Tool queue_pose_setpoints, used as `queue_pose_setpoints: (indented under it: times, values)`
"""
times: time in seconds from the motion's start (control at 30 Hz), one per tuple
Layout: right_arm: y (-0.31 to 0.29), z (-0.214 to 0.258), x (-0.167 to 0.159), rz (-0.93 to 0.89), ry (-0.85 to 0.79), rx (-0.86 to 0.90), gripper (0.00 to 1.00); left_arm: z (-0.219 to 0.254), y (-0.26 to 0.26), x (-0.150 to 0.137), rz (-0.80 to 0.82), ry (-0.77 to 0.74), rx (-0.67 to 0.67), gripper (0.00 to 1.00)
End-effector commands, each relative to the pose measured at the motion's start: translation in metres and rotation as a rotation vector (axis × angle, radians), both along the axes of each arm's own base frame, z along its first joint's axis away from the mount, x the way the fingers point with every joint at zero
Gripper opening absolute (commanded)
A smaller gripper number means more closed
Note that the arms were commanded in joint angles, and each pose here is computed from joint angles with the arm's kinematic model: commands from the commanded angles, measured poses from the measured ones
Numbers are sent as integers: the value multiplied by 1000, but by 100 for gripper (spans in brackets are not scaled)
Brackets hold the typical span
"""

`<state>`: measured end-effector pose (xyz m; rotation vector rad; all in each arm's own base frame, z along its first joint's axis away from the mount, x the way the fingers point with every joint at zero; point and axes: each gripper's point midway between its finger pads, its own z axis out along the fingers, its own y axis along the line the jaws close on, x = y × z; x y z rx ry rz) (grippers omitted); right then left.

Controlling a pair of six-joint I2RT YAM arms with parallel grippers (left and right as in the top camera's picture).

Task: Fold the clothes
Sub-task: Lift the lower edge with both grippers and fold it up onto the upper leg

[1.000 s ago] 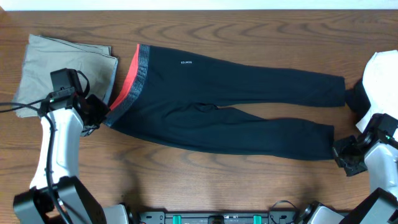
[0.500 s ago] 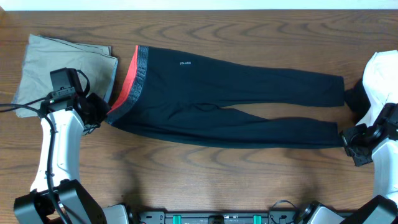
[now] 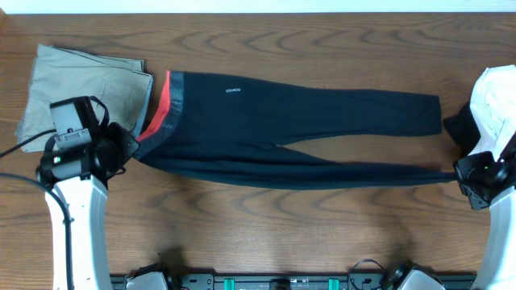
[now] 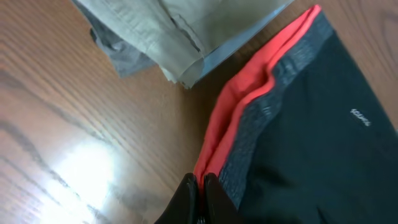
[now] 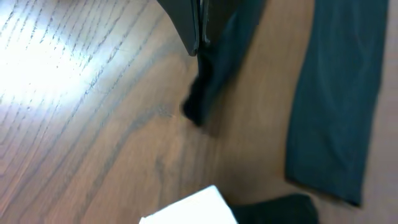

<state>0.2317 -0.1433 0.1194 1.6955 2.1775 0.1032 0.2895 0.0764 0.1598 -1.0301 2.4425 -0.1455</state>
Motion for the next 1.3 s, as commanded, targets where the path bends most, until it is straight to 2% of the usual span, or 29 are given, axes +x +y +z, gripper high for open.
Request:
queue_pose_setpoints:
  times: [0.0,0.27,0.43,0.7,1.03,1.27]
  values:
    - [-5,22,-3,-26,-50,-48,1,8,3,-3,46,-4,-2,6]
    - [-5,40,-19,-49,-65,-115,1,0,2,-26,63,89,4,6]
    - [-9,49,-13,-50,-111,-144,1,17,15,-28,102,32,84,6]
    - [-21,52,14,-24,-182,-169,1,40,25,5,144,-142,109,6]
    - [-25,24,49,21,-173,-121,1,26,31,33,138,-150,96,6]
    - [-12,20,84,93,-225,-139,2,23,28,67,104,-218,98,6]
